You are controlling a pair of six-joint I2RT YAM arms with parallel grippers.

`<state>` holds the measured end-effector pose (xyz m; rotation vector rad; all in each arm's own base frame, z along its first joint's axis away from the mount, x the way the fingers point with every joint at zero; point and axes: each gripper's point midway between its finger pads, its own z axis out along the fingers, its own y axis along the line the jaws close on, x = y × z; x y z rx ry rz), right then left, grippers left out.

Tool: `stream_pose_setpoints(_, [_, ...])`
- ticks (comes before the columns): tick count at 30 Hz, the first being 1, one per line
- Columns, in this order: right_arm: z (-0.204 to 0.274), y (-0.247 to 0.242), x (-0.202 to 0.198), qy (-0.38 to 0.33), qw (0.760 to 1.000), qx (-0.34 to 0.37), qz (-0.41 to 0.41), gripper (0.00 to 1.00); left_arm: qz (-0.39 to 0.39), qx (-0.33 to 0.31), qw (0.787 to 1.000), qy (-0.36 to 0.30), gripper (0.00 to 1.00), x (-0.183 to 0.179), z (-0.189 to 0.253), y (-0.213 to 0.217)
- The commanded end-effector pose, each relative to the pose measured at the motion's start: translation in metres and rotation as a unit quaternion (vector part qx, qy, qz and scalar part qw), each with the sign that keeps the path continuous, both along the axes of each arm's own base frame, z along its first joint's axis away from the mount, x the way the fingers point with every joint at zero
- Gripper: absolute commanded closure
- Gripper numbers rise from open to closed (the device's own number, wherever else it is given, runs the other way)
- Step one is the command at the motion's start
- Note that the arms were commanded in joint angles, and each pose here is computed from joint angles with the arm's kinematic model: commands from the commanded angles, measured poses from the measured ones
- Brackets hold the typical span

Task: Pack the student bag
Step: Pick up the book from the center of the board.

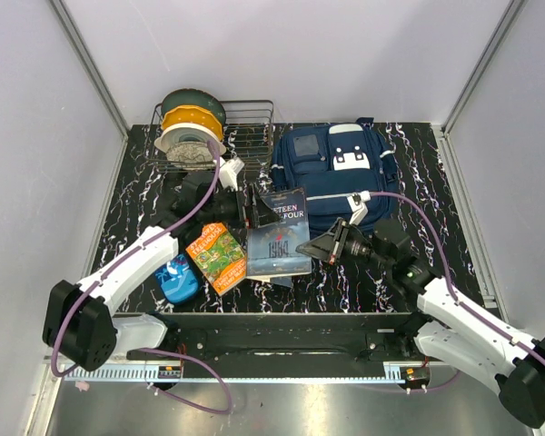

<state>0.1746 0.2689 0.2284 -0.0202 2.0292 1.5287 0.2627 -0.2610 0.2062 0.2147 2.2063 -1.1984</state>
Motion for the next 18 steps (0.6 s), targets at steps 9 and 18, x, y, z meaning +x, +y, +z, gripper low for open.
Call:
stream_pose_setpoints(9, [0.039, 0.014, -0.002, -0.087, 0.994, 0.047, 0.046, 1.0, -0.105, -0.094, 0.986, -0.086, 0.2, -0.004, 0.062, -0.029])
stream_pose_setpoints(18, [0.027, 0.017, -0.01, -0.087, 0.993, 0.021, 0.082, 1.0, -0.142, -0.097, 0.98, -0.104, 0.84, -0.007, 0.068, -0.035])
